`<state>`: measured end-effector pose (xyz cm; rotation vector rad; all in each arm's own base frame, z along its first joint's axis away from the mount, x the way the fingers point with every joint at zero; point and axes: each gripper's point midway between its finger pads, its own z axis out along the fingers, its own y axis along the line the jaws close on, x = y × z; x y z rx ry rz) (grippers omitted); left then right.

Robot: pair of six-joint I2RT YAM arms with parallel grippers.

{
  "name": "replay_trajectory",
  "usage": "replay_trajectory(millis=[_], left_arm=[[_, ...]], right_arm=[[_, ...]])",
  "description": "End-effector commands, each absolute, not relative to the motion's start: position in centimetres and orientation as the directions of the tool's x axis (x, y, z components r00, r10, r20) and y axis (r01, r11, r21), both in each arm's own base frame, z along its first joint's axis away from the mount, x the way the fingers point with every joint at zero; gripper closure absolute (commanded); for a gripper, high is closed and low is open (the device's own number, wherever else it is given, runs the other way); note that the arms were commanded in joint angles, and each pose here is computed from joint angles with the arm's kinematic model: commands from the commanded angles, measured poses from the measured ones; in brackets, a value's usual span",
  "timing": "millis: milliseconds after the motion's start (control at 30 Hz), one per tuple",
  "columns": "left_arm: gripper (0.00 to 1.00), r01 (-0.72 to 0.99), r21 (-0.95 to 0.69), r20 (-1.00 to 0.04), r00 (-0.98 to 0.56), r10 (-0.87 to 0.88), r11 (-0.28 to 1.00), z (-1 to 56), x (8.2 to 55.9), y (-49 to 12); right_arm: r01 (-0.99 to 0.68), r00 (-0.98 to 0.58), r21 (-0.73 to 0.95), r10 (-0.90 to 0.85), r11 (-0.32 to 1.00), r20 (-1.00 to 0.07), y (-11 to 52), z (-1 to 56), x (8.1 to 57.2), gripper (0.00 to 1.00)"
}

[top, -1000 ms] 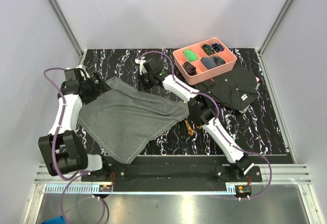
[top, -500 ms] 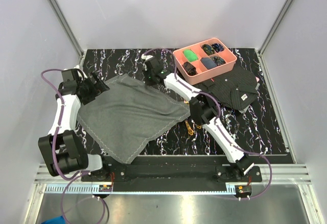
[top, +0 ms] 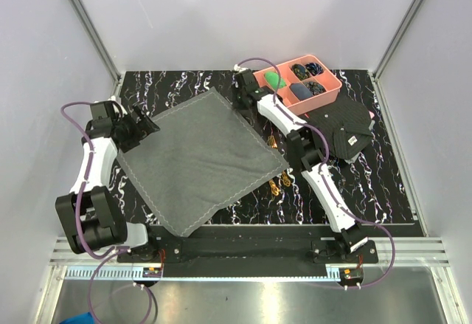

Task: Fold the napkin, place the utensils inside, and roll it up
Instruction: Fold the napkin

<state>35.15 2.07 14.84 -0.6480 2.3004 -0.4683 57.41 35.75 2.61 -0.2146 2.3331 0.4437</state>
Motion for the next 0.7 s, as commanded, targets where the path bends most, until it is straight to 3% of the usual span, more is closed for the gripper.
replay_trajectory(millis=[0,33,133,167,367,600,667], left_arm=[[0.01,-0.243,-0.485,-0.572,-0.639,-0.514,0.840,15.6,35.7,0.3],[0.01,-0.239,-0.466,-0.583,-0.641,-0.499,0.852,15.6,35.7,0.1],[0.01,-0.163,-0.444,-0.601,-0.675,-0.428,0.881,15.5,35.5,-2.9],[0.01,-0.145,-0.440,-0.604,-0.683,-0.411,0.886,15.4,35.4,-3.6],[0.01,0.036,-0.437,-0.671,-0.678,-0.300,0.899,16.8,34.7,-12.7],[0.09,0.305,-0.311,-0.776,-0.628,-0.055,0.900,17.8,34.2,-26.2],[0.16,0.398,-0.259,-0.752,-0.655,0.075,0.880,14.9,33.1,-31.0]], right_arm=[[-0.413,-0.681,0.307,-0.067,0.857,-0.729,38.3,6.4,56.6,0.64],[-0.426,-0.676,0.310,-0.071,0.850,-0.734,38.3,7.0,56.6,0.45],[-0.476,-0.650,0.334,-0.070,0.814,-0.757,38.7,11.2,55.7,0.23],[-0.497,-0.644,0.346,-0.071,0.796,-0.762,39.0,12.4,55.2,0.20],[-0.449,-0.584,0.332,0.009,0.830,-0.812,35.2,22.9,52.3,0.11],[-0.176,-0.610,0.355,0.181,0.918,-0.772,20.7,24.9,50.5,0.11],[-0.107,-0.619,0.376,0.234,0.921,-0.750,17.3,24.8,48.5,0.11]])
